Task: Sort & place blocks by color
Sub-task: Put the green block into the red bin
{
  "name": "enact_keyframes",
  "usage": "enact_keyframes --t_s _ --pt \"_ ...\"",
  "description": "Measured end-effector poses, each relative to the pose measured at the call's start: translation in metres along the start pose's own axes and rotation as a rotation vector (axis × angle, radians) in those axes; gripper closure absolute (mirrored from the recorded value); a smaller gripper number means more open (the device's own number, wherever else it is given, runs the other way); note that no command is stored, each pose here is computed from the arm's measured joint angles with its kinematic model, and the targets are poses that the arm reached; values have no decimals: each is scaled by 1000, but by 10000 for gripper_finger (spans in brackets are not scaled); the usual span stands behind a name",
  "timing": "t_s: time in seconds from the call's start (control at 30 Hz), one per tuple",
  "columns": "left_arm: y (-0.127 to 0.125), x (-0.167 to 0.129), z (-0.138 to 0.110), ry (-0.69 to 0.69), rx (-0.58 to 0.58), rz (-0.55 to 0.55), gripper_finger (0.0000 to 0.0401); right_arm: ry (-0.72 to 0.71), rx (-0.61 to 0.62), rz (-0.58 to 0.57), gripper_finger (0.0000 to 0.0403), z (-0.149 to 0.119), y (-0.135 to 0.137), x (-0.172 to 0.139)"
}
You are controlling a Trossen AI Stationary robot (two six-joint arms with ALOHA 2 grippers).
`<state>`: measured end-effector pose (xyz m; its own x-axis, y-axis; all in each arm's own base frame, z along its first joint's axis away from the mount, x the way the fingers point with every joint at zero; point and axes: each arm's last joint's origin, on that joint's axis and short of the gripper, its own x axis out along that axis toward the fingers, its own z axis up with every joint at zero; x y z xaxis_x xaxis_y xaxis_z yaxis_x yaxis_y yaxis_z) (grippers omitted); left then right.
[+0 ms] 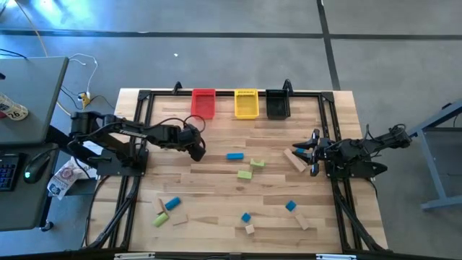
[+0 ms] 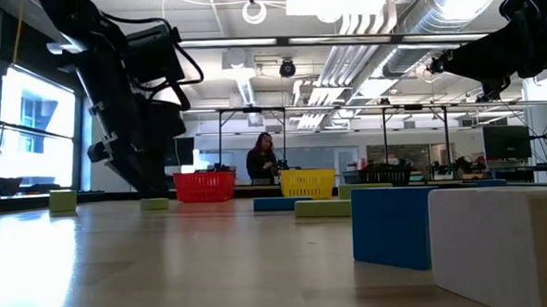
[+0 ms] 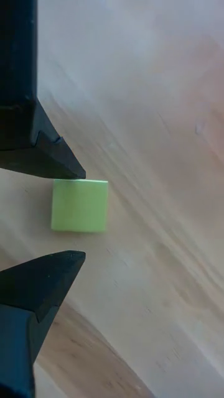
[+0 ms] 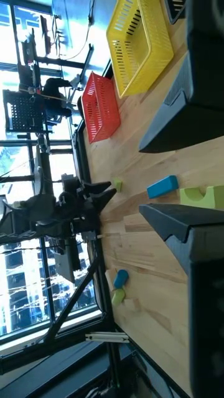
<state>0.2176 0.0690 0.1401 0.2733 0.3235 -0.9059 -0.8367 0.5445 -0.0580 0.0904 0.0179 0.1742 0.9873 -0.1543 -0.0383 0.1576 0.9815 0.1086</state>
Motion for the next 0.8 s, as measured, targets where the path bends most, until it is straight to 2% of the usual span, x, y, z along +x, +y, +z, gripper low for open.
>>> enact_keyframes --t_s 0.53,0.63,0.8 --pt "5 22 3 46 53 49 217 0 1 0 274 0 0 0" --pt "5 22 3 47 72 41 232 0 0 0 274 0 0 0" --pt "4 22 3 50 120 26 285 0 0 0 274 0 0 0"
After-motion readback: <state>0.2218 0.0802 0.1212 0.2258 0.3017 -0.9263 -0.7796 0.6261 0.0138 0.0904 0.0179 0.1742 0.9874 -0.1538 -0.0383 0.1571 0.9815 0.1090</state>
